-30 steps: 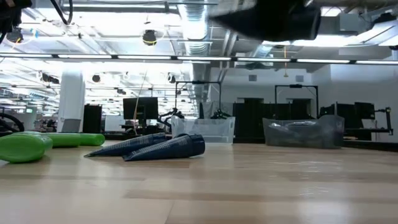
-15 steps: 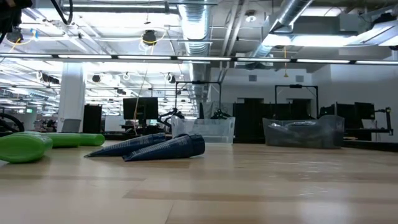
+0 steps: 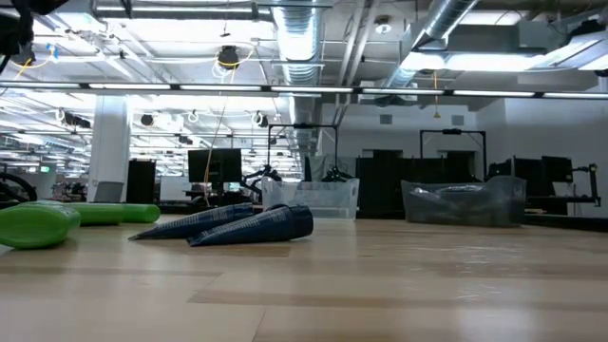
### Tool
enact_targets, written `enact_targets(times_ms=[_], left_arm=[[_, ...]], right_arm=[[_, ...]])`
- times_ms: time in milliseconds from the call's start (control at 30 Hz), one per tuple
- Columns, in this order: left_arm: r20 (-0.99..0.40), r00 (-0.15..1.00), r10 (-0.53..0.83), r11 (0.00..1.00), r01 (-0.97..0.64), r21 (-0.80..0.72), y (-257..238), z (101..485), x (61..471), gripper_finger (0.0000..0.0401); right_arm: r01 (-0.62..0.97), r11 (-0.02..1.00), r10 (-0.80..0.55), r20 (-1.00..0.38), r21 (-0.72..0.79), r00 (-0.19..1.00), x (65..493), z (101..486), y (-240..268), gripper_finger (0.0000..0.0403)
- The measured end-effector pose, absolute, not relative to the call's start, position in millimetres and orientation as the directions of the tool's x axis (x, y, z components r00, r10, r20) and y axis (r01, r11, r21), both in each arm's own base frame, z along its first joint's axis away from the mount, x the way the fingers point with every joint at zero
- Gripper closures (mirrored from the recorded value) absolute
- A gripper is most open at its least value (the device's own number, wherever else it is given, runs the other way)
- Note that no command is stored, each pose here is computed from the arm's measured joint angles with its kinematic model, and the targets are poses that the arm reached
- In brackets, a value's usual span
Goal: Pick & Place Travel size toiletries
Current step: Put the blue shave cream into the white bin
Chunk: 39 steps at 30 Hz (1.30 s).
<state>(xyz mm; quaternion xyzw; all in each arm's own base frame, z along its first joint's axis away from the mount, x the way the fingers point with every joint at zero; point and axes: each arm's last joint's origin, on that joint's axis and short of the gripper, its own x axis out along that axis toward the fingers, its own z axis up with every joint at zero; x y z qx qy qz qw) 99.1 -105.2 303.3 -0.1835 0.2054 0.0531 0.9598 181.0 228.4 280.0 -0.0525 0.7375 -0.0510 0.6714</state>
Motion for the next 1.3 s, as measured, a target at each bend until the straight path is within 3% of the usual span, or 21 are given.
enact_targets(times_ms=[100,267,533,833,1133,1300], left_arm=[[-0.311,0.947,0.084,0.942,-0.177,-0.285,-97.8,314.6,96.3,0.022],[-0.194,0.979,0.058,0.972,-0.1,-0.213,-82.9,334.5,86.5,0.0246],[-0.106,0.993,0.046,0.965,-0.072,-0.253,-51.6,347.7,65.1,0.028],[-0.102,0.993,0.058,0.972,-0.08,-0.223,-49.3,347.7,63.8,0.0285],[-0.115,0.983,0.143,0.966,-0.164,-0.199,-61.0,344.5,73.2,0.0269],[-0.124,0.978,0.17,0.964,-0.191,-0.185,-67.6,342.0,78.1,0.0259]], right_arm=[[-0.089,0.985,-0.159,-0.982,-0.15,-0.1,176.4,272.1,228.6,0.0336],[-0.212,0.967,-0.164,-0.982,-0.141,-0.093,183.2,255.8,224.2,0.0336],[-0.328,0.936,-0.172,-0.978,-0.125,-0.119,190.7,229.7,211.2,0.0336],[-0.477,0.873,-0.191,-0.972,-0.105,-0.137,187.3,212.7,206.0,0.0336],[-0.646,0.762,-0.121,-0.99,-0.045,-0.074,191.2,207.8,213.9,0.0335],[-0.68,0.733,-0.088,-0.994,-0.026,-0.057,193.4,207.5,216.6,0.0309]])
